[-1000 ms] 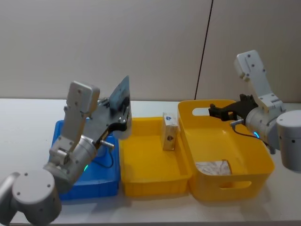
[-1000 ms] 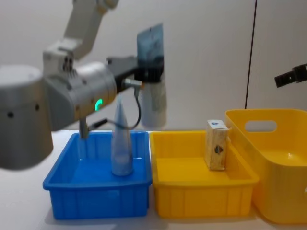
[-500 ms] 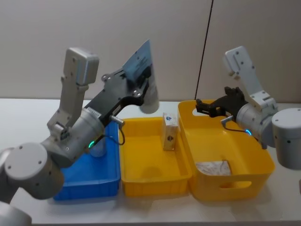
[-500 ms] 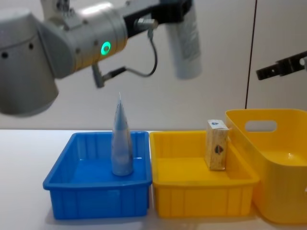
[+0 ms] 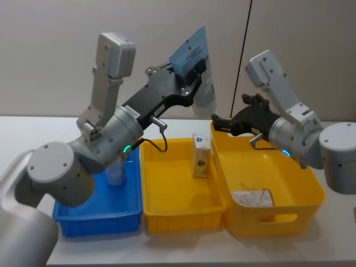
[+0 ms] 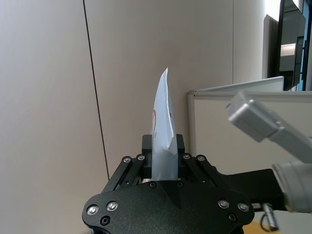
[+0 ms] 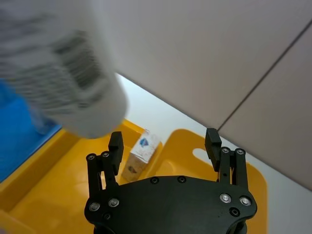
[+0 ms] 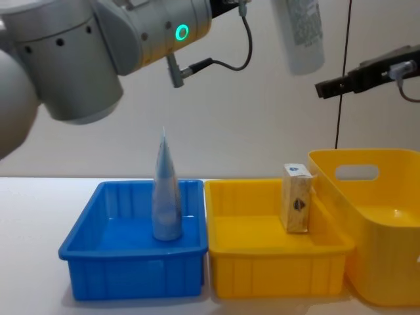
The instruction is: Bimanual collaborative sorting of washing and personal care products
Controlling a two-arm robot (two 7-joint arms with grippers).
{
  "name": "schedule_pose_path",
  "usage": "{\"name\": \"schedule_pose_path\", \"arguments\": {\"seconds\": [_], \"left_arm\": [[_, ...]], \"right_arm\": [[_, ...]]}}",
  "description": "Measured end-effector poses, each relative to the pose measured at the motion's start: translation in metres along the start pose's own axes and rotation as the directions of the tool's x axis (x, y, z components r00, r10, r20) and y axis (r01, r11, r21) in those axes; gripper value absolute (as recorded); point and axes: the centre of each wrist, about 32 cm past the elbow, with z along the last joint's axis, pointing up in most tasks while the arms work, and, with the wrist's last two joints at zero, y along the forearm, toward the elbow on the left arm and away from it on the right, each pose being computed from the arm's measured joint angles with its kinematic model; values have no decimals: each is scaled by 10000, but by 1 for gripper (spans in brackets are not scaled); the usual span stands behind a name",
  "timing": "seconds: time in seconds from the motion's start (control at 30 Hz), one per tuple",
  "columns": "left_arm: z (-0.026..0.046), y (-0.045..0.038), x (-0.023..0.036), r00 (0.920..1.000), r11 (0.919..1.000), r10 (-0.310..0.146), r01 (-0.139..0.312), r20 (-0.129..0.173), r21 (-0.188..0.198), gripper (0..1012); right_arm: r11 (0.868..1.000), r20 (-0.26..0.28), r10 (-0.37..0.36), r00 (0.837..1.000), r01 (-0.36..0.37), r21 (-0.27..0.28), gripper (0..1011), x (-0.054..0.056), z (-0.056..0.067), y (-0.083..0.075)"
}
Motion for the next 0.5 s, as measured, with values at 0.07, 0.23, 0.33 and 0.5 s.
{"name": "schedule_pose_path", "arguments": {"seconds": [0.07, 0.23, 0.33, 0.5], "left_arm": [[-21, -30, 20, 10000, 10000, -12, 12, 10, -3, 220], [-114, -139, 97, 10000, 10000, 21, -22, 43, 73, 220], [-165, -197, 141, 9999, 9999, 50, -52, 93, 145, 220], [-226, -288, 196, 9998, 9996, 94, -98, 168, 260, 220]], "right_arm": [[9998, 139, 186, 9997, -187, 83, 1004, 11, 9, -10], [9955, 644, 870, 9941, -892, 317, 1004, 74, 47, -85], [9899, 992, 1318, 9863, -1363, 401, 1004, 134, 70, -169], [9805, 1485, 1881, 9709, -1943, 287, 1004, 232, 70, -343]]}}
